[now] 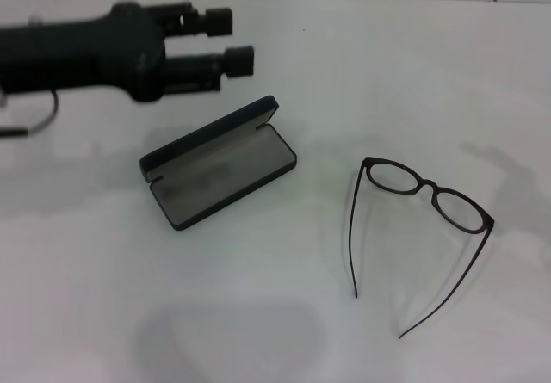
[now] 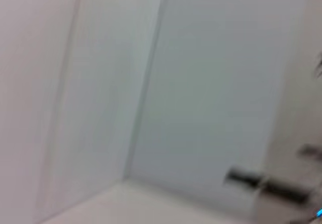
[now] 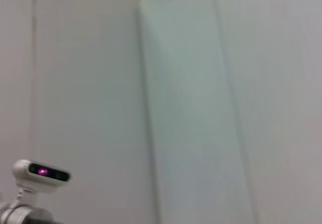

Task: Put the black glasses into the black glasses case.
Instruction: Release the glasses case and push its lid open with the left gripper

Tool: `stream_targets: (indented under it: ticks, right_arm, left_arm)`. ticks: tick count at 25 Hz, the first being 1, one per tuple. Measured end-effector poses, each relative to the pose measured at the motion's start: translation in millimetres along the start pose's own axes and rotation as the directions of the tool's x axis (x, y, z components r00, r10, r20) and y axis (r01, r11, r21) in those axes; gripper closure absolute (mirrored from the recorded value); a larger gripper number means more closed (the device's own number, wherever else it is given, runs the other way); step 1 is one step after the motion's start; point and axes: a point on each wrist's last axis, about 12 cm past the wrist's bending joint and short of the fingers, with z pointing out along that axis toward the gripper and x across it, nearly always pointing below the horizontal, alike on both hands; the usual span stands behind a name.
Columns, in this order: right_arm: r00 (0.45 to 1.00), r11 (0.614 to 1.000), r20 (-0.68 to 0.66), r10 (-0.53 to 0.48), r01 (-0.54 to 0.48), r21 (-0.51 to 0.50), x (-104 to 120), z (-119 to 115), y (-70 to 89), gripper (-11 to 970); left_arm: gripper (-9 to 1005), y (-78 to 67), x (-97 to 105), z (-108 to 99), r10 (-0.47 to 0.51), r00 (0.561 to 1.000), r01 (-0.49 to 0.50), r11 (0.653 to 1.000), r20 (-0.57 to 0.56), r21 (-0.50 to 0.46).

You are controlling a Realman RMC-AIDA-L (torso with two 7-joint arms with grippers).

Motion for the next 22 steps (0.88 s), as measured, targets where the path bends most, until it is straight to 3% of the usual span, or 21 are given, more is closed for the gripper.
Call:
stream_targets:
  ticks: [4, 6, 7, 8, 12, 17, 22]
  right_arm:
    - [1.0, 0.998, 0.018, 0.001, -0.002, 0.06, -0.2, -14.2, 2.2, 101]
    - [1.0, 0.997, 0.023, 0.016, -0.018, 0.08, 2.7, -18.9, 4.5, 102]
    - [1.0, 0.996, 0.023, 0.019, -0.021, 0.086, 3.5, -19.7, 4.7, 102]
    - [0.999, 0.996, 0.023, 0.021, -0.023, 0.091, 4.4, -20.2, 5.0, 102]
    - [0.999, 0.995, 0.027, 0.032, -0.034, 0.096, 6.4, -19.7, 5.2, 103]
    - [0.999, 0.995, 0.026, 0.028, -0.03, 0.094, 5.5, -18.9, 3.9, 105]
    - [0.999, 0.994, 0.022, 0.026, -0.028, 0.101, 5.3, -19.8, 2.8, 106]
  left_arm:
    - [348, 3.9, -20.4, 19.3, -0.043, 0.952, -0.023, 0.977, -0.303, -0.211]
    - [363, 6.4, -20.1, 32.2, -0.064, 0.902, -0.061, 0.96, -0.427, -0.274]
    - [370, 6.4, -20.1, 32.2, -0.064, 0.902, -0.061, 0.96, -0.427, -0.274]
    - [377, 10.9, -14.0, 46.3, -0.081, 0.829, -0.13, 0.935, -0.553, -0.331]
    - [409, 14.1, -4.6, 66.2, -0.081, 0.757, -0.217, 0.905, -0.648, -0.367]
    - [429, 15.1, 0.8, 79.9, -0.055, 0.723, -0.274, 0.892, -0.688, -0.359]
    - [449, 19.7, 6.2, 88.4, -0.067, 0.7, -0.261, 0.903, -0.711, -0.343]
